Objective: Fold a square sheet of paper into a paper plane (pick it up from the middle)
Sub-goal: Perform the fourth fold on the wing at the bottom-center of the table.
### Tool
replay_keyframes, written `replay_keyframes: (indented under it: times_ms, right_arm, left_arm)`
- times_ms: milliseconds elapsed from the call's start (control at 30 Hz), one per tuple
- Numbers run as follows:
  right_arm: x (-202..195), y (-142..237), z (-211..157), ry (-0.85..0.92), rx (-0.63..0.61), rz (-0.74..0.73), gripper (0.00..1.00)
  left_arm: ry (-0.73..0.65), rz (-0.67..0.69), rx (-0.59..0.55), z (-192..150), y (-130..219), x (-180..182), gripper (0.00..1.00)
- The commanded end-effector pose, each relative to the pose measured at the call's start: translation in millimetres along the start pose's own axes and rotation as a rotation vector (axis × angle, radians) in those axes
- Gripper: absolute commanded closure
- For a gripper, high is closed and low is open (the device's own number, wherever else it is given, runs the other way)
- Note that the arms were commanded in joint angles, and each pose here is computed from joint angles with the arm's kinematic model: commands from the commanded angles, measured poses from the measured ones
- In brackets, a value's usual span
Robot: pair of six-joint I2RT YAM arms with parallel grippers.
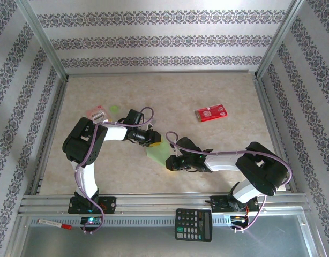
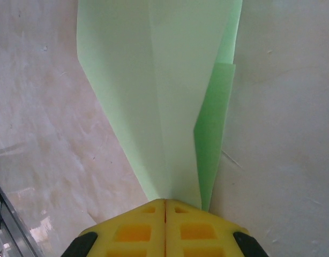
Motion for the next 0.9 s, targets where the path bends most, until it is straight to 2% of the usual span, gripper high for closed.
replay_keyframes:
  times_ms: [0, 200, 533, 867]
  right_arm:
    - [-23, -3, -16, -0.036, 0.048, -0.058, 0.94]
    - [-32, -2, -26, -0.05, 0.066, -0.074, 0.94]
    - [8, 16, -3, -0.011, 0.004, 0.001, 0.93]
    - [15, 13, -9, 0.01, 0.021, 0.002, 0.93]
  left_arm:
    - [0.09, 0.174, 0.057, -24, -5, 50, 0.71]
    - [0.089, 0.183, 0.054, -24, -4, 50, 0.71]
    - [0.09, 0.183, 0.054, -24, -4, 50, 0.71]
    - [0.088, 0.176, 0.056, -24, -5, 49, 0.71]
Point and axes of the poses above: each hand's point on the last joint's axis, 136 mm out from that joint toward the fingers, its own y axis back along the fingers, its own x axis along the line the jaws close on, z = x × y, the point moved 2 cm from there along y, back along the fingers, and after that the axes turned 7 degrees about -y, right-handed, at the moved point
